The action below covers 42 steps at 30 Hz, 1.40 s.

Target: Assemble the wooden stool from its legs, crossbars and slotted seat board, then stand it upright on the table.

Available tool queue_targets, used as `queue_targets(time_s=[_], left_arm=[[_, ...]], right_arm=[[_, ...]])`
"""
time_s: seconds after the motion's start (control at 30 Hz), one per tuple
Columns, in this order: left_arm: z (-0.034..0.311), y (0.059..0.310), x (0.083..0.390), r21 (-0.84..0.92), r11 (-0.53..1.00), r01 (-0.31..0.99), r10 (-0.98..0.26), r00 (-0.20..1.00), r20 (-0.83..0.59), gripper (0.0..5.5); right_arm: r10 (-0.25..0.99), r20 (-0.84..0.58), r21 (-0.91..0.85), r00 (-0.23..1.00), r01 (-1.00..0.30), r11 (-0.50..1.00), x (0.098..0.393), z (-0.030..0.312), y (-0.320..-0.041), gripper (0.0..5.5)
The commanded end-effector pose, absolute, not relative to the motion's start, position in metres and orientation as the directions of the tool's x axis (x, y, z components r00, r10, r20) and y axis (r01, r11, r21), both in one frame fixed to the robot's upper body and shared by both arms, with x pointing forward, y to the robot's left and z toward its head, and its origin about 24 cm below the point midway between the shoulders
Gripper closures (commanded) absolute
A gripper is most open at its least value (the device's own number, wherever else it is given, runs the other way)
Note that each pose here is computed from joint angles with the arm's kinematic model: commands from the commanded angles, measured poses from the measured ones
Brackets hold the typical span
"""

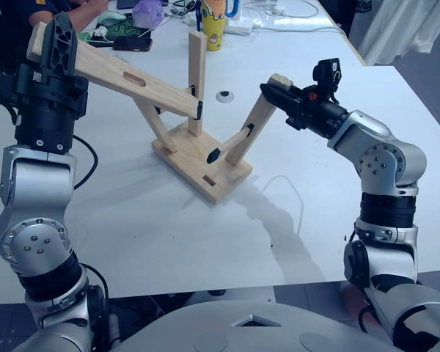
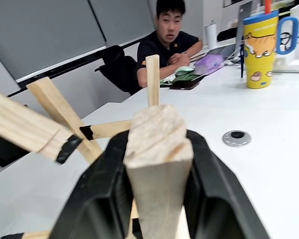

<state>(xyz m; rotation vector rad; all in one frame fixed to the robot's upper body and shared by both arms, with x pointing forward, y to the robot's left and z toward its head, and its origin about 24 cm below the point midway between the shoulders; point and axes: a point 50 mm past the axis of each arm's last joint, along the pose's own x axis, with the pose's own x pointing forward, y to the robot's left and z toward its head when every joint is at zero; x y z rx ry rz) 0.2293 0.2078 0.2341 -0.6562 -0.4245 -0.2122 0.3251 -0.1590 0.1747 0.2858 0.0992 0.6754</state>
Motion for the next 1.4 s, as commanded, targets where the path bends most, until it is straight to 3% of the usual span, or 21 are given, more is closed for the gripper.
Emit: queue_targets(time_s=[0.03, 0.2, 0.33, 0.43, 0.57, 0.7, 1.0, 1.4], left_arm=[[0.230, 0.217, 0.230, -0.554, 0.793, 0.255, -0.001, 0.909, 0.417, 4.47], [0.221, 0.223, 0.234, -0.574, 0.800, 0.171, 0.057, 0.933, 0.356, 4.47], [0.189, 0.224, 0.244, -0.659, 0.752, -0.005, 0.159, 0.972, 0.174, 4.47], [0.163, 0.209, 0.248, -0.721, 0.686, -0.094, 0.178, 0.983, 0.042, 4.47], [0.152, 0.192, 0.254, -0.761, 0.632, -0.146, 0.191, 0.981, -0.030, 4.47], [0.150, 0.189, 0.262, -0.769, 0.608, -0.198, 0.241, 0.969, -0.058, 4.47], [0.135, 0.173, 0.286, -0.786, 0.577, -0.222, 0.225, 0.968, -0.109, 4.47], [0.128, 0.164, 0.284, -0.525, 0.798, -0.298, 0.284, 0.953, -0.109, 4.47]], right_arm=[[0.494, -0.004, 0.270, 0.870, -0.474, 0.838, 0.325, 0.177, -0.166, 4.42], [0.402, 0.066, 0.246, 0.913, -0.405, 0.881, 0.318, 0.184, -0.160, 4.44], [0.331, 0.078, 0.241, 0.940, -0.340, 0.909, 0.315, 0.179, -0.152, 4.44], [0.275, 0.099, 0.261, 0.956, -0.292, 0.920, 0.316, 0.177, -0.147, 4.44], [0.250, 0.107, 0.269, 0.962, -0.270, 0.925, 0.318, 0.175, -0.139, 4.44], [0.251, 0.111, 0.274, 0.962, -0.273, 0.922, 0.314, 0.172, -0.133, 4.44], [0.247, 0.108, 0.284, 0.963, -0.268, 0.921, 0.309, 0.167, -0.125, 4.44], [0.213, 0.113, 0.289, 0.970, -0.238, 0.927, 0.304, 0.165, -0.126, 4.44]])
